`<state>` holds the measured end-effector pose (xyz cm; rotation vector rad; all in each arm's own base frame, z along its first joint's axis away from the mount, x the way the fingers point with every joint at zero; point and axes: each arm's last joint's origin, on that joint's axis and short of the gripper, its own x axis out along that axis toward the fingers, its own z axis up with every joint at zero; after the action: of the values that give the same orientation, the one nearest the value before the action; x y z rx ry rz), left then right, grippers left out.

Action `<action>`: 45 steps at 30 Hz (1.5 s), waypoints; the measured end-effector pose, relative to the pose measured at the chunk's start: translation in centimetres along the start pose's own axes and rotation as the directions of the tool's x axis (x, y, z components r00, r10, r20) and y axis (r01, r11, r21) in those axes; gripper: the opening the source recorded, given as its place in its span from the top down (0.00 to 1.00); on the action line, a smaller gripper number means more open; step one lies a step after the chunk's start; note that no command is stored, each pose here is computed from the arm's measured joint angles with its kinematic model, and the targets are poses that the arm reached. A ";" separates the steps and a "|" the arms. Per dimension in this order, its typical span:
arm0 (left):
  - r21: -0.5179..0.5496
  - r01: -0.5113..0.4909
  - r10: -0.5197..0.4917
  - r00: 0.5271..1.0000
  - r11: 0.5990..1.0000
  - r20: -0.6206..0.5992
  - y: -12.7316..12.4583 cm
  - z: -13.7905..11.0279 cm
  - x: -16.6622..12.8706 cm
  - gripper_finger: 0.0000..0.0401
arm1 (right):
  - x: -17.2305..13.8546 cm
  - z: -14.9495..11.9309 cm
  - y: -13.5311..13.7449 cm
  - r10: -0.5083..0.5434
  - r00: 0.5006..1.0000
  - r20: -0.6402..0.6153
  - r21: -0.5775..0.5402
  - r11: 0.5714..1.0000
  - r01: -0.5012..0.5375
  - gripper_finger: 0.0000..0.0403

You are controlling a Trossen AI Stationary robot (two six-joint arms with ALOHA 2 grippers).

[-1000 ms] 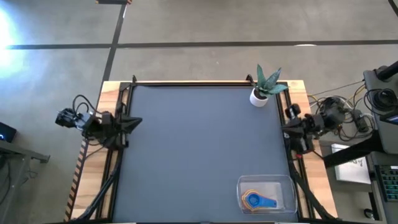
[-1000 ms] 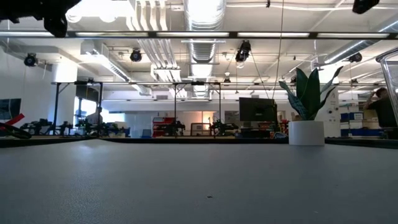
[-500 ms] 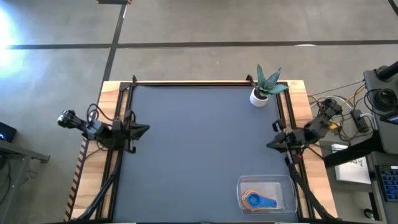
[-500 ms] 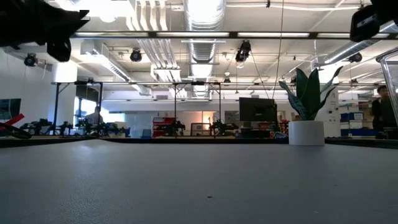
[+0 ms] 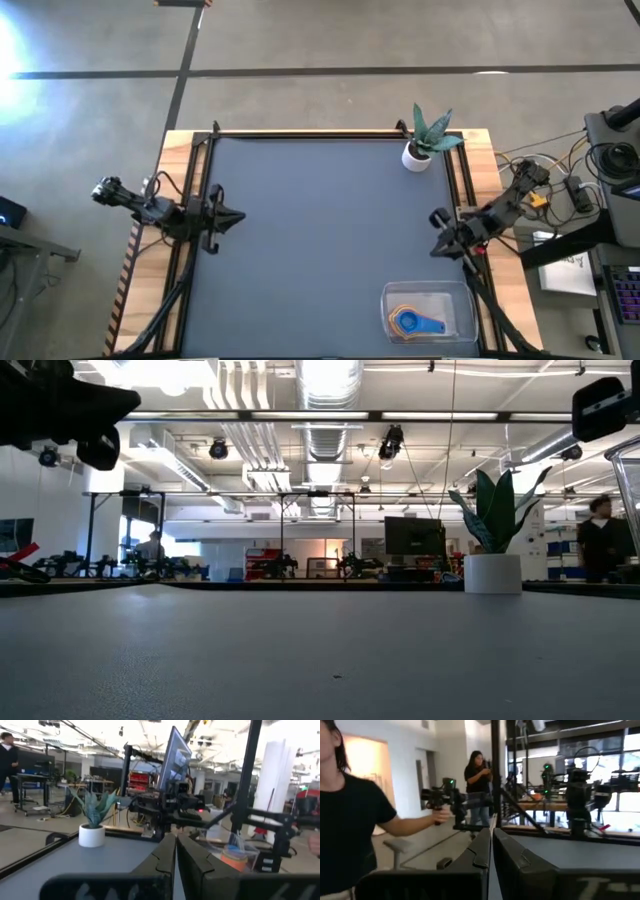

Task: Nest measuring cups in basket
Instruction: Return to Home Position

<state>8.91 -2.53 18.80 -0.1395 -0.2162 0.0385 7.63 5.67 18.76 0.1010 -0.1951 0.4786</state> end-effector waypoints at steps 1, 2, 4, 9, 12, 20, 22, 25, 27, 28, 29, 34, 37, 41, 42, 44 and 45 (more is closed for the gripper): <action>0.007 0.000 0.000 1.000 1.000 -0.009 0.0 -0.1 0.0 1.00 | 0.0 -0.1 0.0 0.008 1.000 -0.008 -0.001 1.000 -0.008 0.98; 0.011 0.000 0.001 1.000 1.000 -0.017 0.0 -0.2 0.0 1.00 | 0.0 -0.2 0.0 0.011 1.000 -0.023 -0.004 1.000 -0.011 0.98; 0.016 0.004 -0.004 0.999 1.000 -0.033 0.0 -0.3 0.0 1.00 | 0.0 -0.6 0.0 0.015 0.998 -0.058 -0.012 1.000 -0.016 0.98; 0.024 0.091 -0.089 0.994 0.996 -0.069 -0.2 -0.7 0.0 1.00 | 0.0 -1.0 0.0 0.017 0.995 -0.100 -0.021 1.000 -0.020 0.98; -0.011 0.090 -0.090 0.994 0.996 -0.067 -0.2 -0.7 0.0 1.00 | -0.1 -1.1 0.0 0.017 0.994 -0.111 -0.024 1.000 -0.020 0.98; -0.066 0.082 -0.088 0.992 0.994 -0.089 -0.2 -0.9 0.0 1.00 | -0.1 -1.1 0.0 0.017 0.994 -0.111 -0.026 0.999 -0.020 0.98; -0.005 0.086 -0.086 0.992 0.996 -0.089 -0.2 -0.9 0.0 1.00 | -0.1 -1.1 0.0 0.017 0.994 -0.111 -0.026 0.999 -0.020 0.98; 0.047 0.090 -0.086 0.992 0.995 -0.089 -0.2 -0.9 0.0 1.00 | -0.1 -1.1 0.0 0.017 0.994 -0.111 -0.026 0.999 -0.020 0.98; 0.050 0.090 -0.086 0.992 0.995 -0.090 -0.2 -0.9 0.0 1.00 | -0.1 -1.1 0.0 0.017 0.994 -0.111 -0.026 0.999 -0.020 0.98; 0.050 0.090 -0.086 0.992 0.995 -0.090 -0.2 -0.9 0.0 1.00 | -0.1 -1.1 0.0 0.017 0.994 -0.112 -0.026 0.999 -0.020 0.98; 0.050 0.090 -0.086 0.992 0.995 -0.090 -0.2 -0.9 0.0 1.00 | -0.1 -1.1 0.0 0.017 0.994 -0.111 -0.026 0.999 -0.020 0.98; 0.051 0.091 -0.086 0.992 0.995 -0.090 -0.2 -0.9 0.0 1.00 | -0.1 -1.1 0.0 0.017 0.994 -0.111 -0.026 0.999 -0.020 0.98; 0.051 0.091 -0.086 0.992 0.995 -0.089 -0.2 -0.9 0.0 1.00 | -0.1 -1.1 0.0 0.017 0.994 -0.111 -0.026 0.999 -0.020 0.98; 0.052 0.091 -0.086 0.992 0.995 -0.089 -0.2 -0.9 0.0 1.00 | -0.1 -1.1 0.0 0.016 0.994 -0.111 -0.026 0.999 -0.019 0.98; 0.052 0.091 -0.086 0.992 0.995 -0.089 -0.2 -0.9 0.0 1.00 | -0.1 -1.1 0.0 0.017 0.994 -0.111 -0.026 0.999 -0.020 0.98; 0.052 0.091 -0.086 0.992 0.995 -0.090 -0.2 -0.9 0.0 1.00 | -0.1 -1.1 0.0 0.017 0.994 -0.111 -0.026 0.999 -0.020 0.98; 0.052 0.091 -0.086 0.992 0.995 -0.090 -0.2 -0.9 0.0 1.00 | -0.1 -1.1 0.0 0.017 0.994 -0.111 -0.026 0.999 -0.020 0.98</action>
<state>9.11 -2.88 17.96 -0.0758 -0.1337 -0.0494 7.75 5.85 17.63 0.0460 -0.0933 0.4981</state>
